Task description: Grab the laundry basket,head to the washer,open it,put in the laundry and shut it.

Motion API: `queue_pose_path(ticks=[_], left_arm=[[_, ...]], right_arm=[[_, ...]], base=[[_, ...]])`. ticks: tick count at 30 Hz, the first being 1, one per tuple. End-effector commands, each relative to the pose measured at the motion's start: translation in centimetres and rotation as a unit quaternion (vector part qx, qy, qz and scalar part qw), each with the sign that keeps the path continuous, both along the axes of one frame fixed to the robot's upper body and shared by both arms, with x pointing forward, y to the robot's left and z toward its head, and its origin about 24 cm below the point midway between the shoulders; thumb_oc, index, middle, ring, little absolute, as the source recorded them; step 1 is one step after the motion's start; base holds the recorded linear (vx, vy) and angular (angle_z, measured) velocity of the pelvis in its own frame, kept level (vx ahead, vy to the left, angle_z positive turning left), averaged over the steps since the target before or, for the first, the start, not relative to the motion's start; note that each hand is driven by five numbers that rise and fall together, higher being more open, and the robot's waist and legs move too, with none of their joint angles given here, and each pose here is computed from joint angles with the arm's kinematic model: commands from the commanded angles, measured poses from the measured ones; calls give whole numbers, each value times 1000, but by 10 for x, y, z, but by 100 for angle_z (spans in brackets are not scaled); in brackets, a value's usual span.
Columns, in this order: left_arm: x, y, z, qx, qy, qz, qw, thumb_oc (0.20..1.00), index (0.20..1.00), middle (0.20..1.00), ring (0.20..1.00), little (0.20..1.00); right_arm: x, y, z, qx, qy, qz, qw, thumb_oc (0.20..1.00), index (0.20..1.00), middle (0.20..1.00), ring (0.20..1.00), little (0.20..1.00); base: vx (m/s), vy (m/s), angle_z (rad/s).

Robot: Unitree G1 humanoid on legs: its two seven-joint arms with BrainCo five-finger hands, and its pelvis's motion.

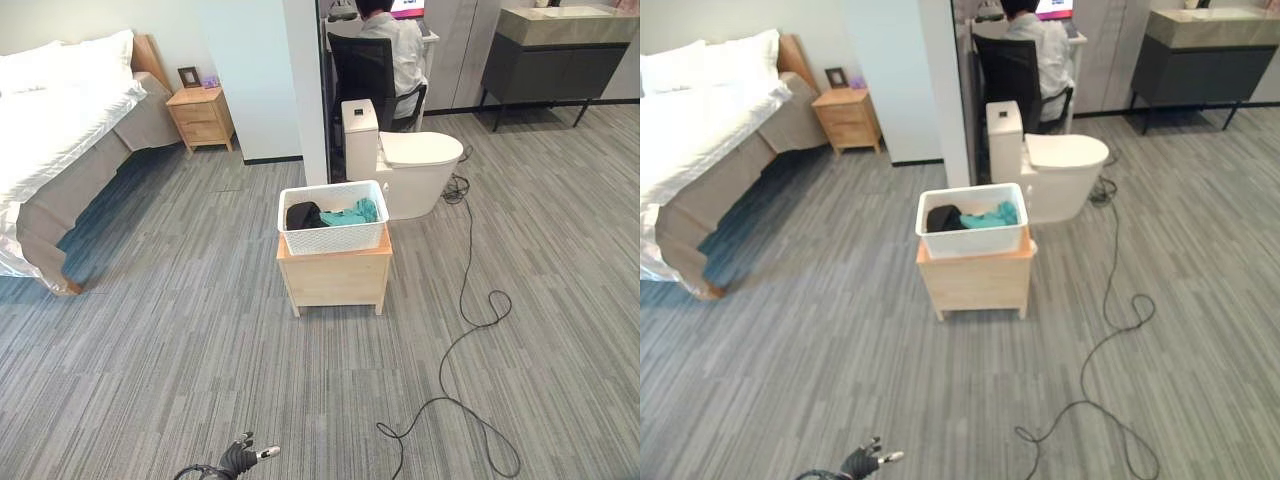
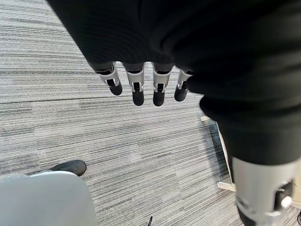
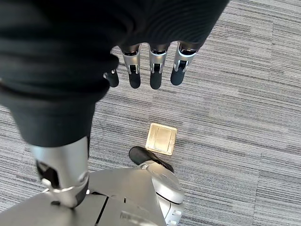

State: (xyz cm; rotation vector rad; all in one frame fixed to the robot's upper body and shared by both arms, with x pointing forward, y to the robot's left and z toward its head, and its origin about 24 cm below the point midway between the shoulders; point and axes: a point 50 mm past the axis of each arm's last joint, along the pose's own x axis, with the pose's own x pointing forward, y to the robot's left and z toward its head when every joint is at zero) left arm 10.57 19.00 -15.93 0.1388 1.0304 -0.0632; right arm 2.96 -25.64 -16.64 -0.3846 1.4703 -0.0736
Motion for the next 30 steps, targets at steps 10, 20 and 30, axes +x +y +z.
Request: queue_pose_path(ticks=[10, 20, 30], left_arm=[[12, 4, 4, -13, -23, 36, 999, 1000, 1000, 1000, 1000, 1000], [15, 8, 6, -15, -36, 61, 997, 1000, 1000, 1000, 1000, 1000], [23, 29, 15, 1, -67, 104, 992, 1000, 1000, 1000, 1000, 1000]], right_arm=[[-10, 3, -1, 7, 28, -24, 999, 1000, 1000, 1000, 1000, 1000], [0, -9, 3, -4, -4, -58, 998, 1000, 1000, 1000, 1000, 1000], [58, -10, 13, 9, -136, -45, 990, 1000, 1000, 1000, 1000, 1000]], base=[[0, 0, 0], [-3, -78, -2], [-15, -189, 1]])
